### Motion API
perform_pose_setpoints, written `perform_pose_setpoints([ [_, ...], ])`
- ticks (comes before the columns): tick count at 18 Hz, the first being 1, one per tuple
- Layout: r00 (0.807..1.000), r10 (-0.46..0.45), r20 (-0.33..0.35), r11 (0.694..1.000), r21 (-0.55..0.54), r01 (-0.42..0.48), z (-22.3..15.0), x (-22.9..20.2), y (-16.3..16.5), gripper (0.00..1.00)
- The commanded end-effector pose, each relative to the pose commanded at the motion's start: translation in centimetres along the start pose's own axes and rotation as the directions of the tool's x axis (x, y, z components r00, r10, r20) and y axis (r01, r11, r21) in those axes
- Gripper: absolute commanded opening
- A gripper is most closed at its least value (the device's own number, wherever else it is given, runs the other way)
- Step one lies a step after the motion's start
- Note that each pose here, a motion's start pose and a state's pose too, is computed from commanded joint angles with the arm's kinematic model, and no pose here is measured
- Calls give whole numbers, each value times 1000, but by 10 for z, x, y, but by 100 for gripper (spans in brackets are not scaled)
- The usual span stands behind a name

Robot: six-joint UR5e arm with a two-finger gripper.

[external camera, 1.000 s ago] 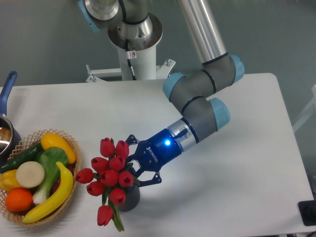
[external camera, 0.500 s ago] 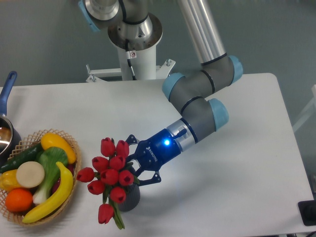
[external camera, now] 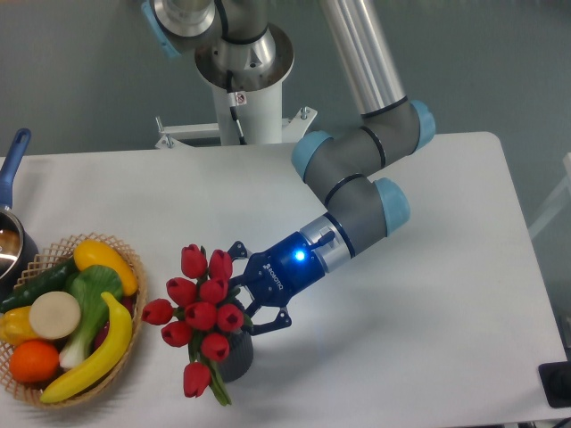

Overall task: Insert the flowers into the vase
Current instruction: 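Hold the tulips steady in the vase, then open the gripper to release the tulip stems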

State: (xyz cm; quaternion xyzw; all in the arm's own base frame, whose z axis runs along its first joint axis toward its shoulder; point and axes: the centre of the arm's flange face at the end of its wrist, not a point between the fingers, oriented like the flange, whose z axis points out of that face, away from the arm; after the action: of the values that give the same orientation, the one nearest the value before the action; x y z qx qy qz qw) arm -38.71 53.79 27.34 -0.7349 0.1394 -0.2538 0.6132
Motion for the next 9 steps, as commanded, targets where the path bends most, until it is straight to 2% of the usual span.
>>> perform_pose_setpoints([
  [2, 1000, 2, 0, 1000, 0, -2, 0, 0, 0, 71],
  [5, 1000, 3, 0, 1000, 0, -3, 0, 0, 0, 77],
  [7, 1000, 21, 0, 1000, 0, -21, 0, 0, 0, 89],
  [9, 999, 35, 3, 999, 1, -35, -2, 0, 1, 97],
])
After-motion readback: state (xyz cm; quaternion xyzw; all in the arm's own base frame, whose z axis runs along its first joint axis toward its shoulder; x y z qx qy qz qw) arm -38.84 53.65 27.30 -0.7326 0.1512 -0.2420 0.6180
